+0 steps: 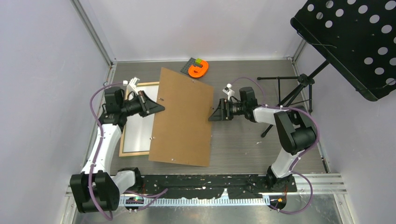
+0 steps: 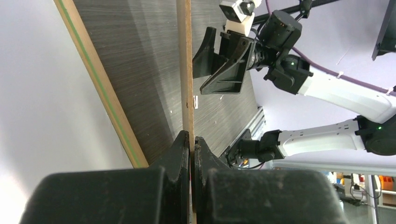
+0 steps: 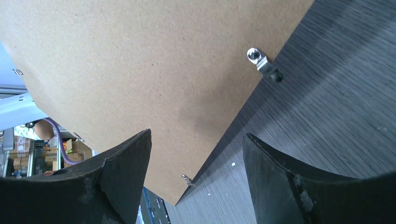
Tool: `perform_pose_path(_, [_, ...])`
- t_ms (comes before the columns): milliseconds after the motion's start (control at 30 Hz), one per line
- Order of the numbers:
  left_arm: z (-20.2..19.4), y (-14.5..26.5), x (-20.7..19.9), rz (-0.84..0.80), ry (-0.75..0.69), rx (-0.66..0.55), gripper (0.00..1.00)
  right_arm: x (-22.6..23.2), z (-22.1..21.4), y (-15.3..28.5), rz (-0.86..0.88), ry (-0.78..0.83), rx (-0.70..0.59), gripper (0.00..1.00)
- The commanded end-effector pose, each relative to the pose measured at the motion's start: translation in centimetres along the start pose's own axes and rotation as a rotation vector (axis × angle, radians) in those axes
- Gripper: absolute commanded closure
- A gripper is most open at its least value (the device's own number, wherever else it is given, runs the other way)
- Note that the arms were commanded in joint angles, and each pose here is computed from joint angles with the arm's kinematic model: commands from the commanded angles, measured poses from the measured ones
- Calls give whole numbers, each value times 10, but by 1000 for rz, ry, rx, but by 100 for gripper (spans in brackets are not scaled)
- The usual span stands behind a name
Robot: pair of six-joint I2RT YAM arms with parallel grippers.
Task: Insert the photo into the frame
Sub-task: Turn over the photo frame item at the center of the board.
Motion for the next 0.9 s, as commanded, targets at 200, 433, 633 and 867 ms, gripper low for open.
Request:
perform_pose_path(200, [10,11,-15,-132,-64,-80,100,-4,-4,-10,50,28,-27,22])
perform_pose_path(433, [4,14,-9,-137,-46,-101,100,5,-4,-22,118,24,-39,22])
perform_pose_path(633, [1,17,-5,-130,-37,-121,100,18,5,-25,190,42,-66,25])
perform_pose_path(867, [-2,17,4,-81,-38,-150,100,34,16,-17,234,72,-104,30])
Point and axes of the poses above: each gripper's point midway between its finger pads, its own y axis back along the fingers, its own x axis along the line the jaws close on, z = x × y, the point moved 9 cm from there along y, back along the fingers, and after that the axes turned 10 degrees about y, right-handed, at the moved point
